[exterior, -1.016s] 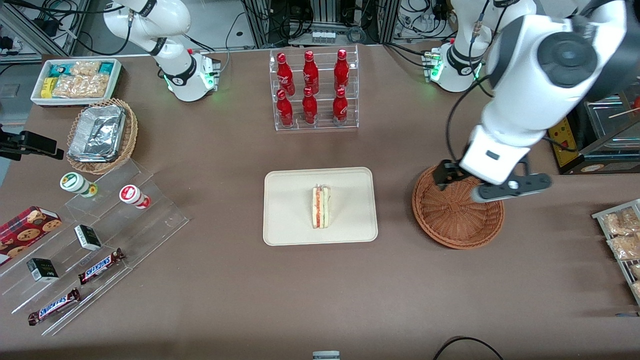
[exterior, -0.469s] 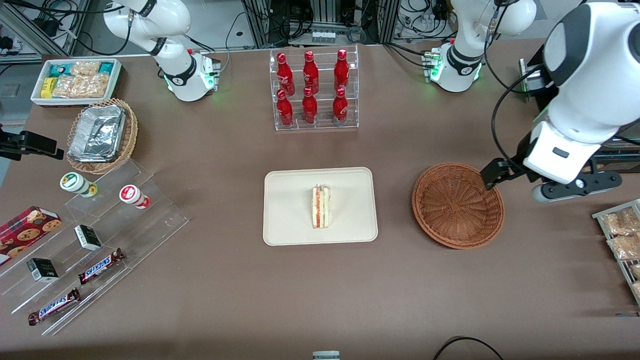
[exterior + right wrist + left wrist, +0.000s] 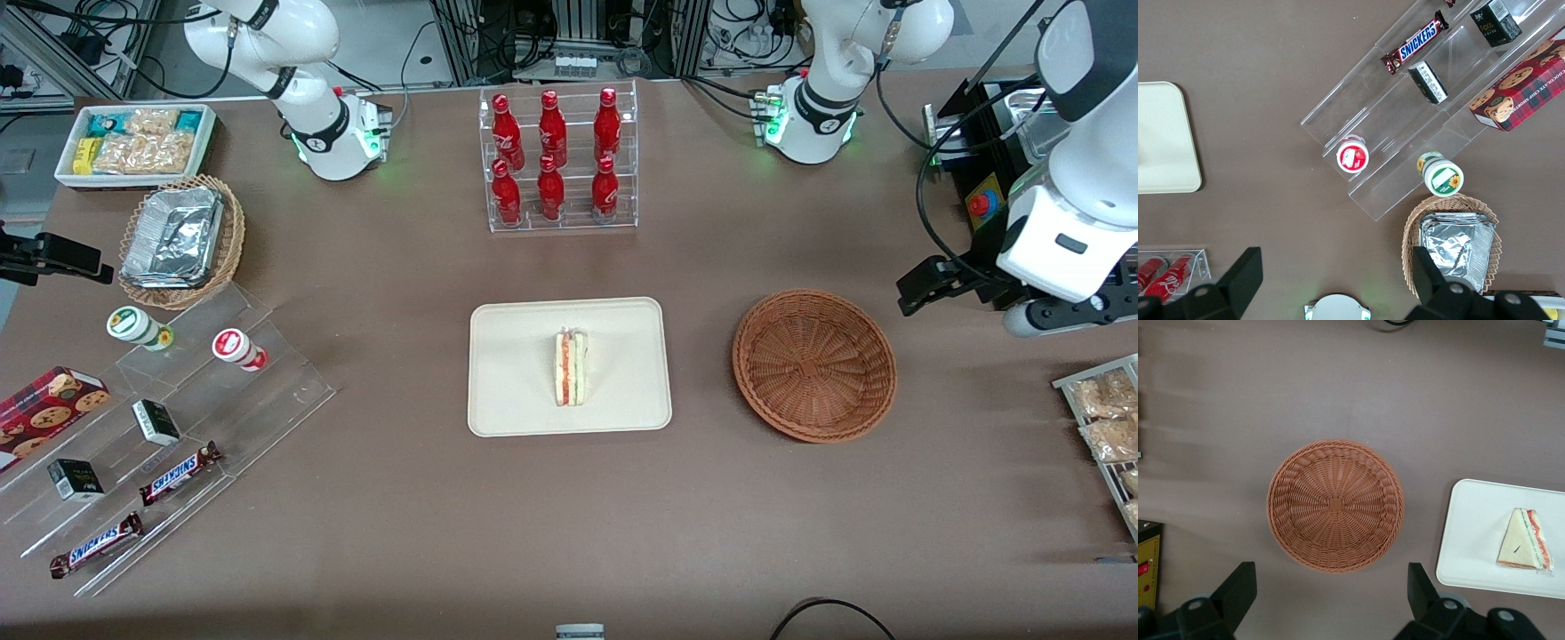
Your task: Place sandwich from basket to tray
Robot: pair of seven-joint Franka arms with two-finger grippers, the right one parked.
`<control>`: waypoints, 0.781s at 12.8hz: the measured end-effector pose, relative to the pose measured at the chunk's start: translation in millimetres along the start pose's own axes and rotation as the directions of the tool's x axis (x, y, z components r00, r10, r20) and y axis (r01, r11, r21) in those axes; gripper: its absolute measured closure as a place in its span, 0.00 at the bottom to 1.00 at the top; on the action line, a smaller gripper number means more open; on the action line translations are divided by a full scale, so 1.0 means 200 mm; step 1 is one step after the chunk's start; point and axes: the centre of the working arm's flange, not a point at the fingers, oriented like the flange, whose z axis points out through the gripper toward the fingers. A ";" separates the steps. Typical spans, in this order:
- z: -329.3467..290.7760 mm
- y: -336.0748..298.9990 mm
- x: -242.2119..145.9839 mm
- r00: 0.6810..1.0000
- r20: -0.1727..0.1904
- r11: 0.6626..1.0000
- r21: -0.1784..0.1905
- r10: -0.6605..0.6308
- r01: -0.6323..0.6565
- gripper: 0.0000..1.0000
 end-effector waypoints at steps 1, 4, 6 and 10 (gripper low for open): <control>0.00 -0.05 0.01 1.000 0.010 1.000 -0.015 -0.009 0.009 0.00; -0.02 -0.21 0.03 0.999 0.036 0.998 -0.050 0.029 -0.027 0.00; -0.05 -0.27 0.01 0.997 0.037 0.994 -0.083 0.071 -0.067 0.00; -0.10 -0.32 -0.07 0.991 0.047 0.987 -0.107 0.123 -0.118 0.00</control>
